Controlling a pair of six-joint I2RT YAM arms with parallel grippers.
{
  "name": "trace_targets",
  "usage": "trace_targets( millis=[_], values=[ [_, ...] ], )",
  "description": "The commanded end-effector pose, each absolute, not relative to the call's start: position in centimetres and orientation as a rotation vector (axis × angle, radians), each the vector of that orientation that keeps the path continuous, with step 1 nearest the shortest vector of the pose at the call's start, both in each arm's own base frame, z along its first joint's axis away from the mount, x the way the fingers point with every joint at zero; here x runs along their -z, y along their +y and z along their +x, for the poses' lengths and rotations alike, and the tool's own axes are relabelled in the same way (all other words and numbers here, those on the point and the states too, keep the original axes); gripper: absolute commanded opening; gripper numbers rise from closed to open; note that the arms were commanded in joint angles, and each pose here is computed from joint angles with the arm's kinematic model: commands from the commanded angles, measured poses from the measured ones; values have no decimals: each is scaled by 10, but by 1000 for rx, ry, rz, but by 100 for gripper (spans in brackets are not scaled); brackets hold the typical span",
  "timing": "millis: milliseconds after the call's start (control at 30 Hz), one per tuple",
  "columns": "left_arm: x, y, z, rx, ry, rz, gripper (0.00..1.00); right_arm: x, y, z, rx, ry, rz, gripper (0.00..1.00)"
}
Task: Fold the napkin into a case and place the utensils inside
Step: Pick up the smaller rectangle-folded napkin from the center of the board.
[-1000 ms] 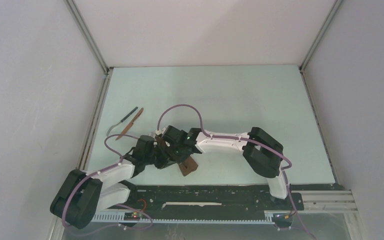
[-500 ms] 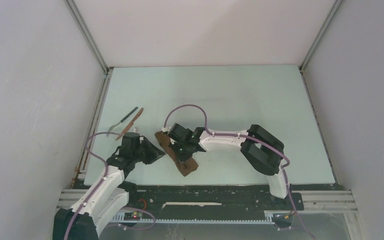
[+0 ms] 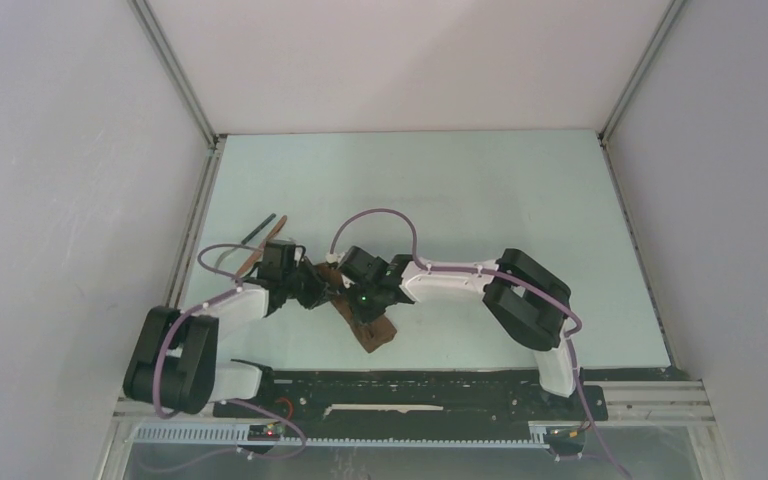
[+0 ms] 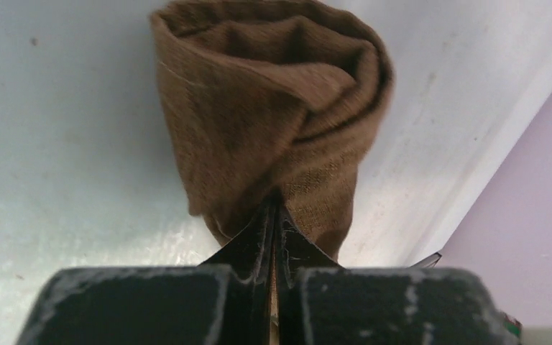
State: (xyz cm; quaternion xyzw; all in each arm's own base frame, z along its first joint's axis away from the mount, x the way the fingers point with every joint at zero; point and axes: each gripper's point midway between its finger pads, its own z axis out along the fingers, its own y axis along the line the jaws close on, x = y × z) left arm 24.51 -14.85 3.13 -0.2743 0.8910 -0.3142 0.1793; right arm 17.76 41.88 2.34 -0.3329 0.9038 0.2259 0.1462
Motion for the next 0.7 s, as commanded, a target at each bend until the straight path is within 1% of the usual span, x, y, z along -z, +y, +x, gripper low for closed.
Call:
trace_targets(
  millis=[0, 133, 233, 333, 433, 533, 667],
  values=[
    [-21, -136, 266, 818, 2493, -758, 1, -50, 421, 175, -700, 2554, -926, 25],
    [-6, -130, 264, 773, 2536, -759, 0, -82, 424, 168, -808, 2517, -924, 47],
    [-1, -126, 261, 758, 2547, -763, 0, -99, 427, 176, -917, 2490, -877, 56],
    [0, -123, 258, 747, 2555, -753, 0, -103, 432, 187, -1014, 2486, -832, 59],
    [0, -123, 256, 748, 2570, -740, 0, -91, 437, 190, -1053, 2507, -816, 59],
    [2, -122, 257, 745, 2579, -739, 0, -70, 438, 183, -1000, 2532, -834, 59],
    [5, -120, 255, 734, 2587, -752, 0, -37, 428, 169, -839, 2567, -883, 58]
  ],
)
